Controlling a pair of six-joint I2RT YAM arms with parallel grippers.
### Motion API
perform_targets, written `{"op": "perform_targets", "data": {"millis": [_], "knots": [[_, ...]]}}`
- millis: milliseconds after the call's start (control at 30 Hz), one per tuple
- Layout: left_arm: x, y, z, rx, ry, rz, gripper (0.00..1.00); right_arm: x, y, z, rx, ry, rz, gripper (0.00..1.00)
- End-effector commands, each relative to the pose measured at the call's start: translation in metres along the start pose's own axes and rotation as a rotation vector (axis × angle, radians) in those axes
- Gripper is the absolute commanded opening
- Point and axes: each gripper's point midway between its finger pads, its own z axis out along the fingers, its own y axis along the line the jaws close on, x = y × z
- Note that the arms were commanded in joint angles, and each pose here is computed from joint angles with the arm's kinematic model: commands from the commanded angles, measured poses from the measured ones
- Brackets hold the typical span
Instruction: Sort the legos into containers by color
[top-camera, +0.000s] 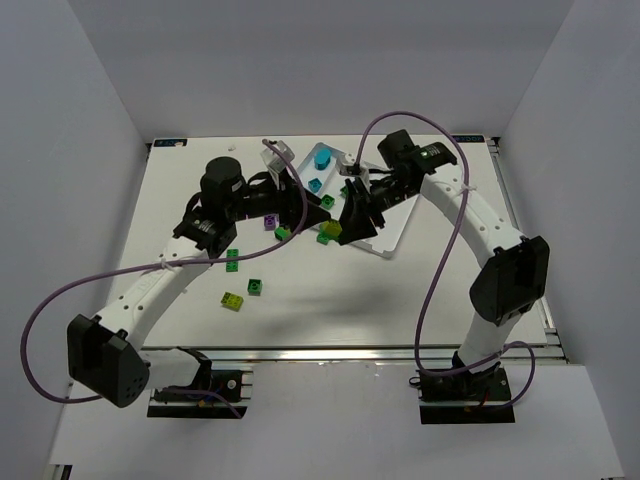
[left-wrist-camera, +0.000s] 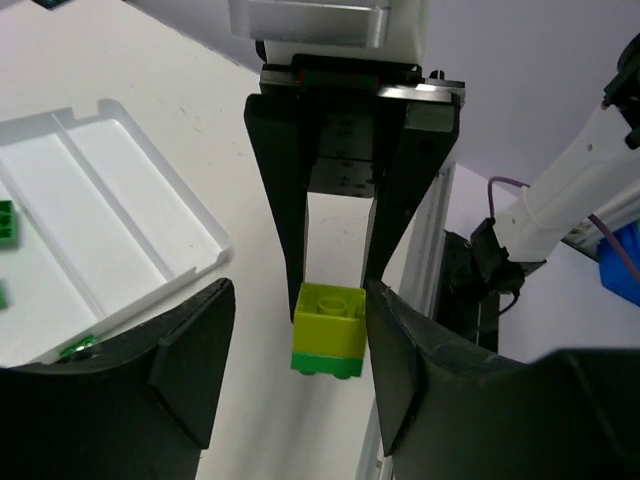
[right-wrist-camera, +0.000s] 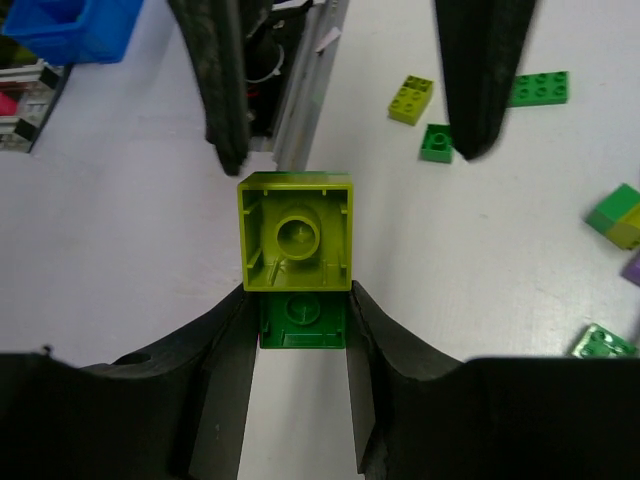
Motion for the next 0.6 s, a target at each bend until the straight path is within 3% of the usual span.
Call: {"op": "perform_targets", "data": {"millis": [0,567], "knots": [[-0.002,-0.014,0.001,0.085,0.035,0.027,0.64,-0.011,0.027,0.007,-0.099,-0.042,0.017,0.00],[-0.006,-0.051,-0.018,0.177,0.011,-0.026,0.75,-0.017,0.031,0.015,-0.143,-0.071,0.034,0.00]]}}
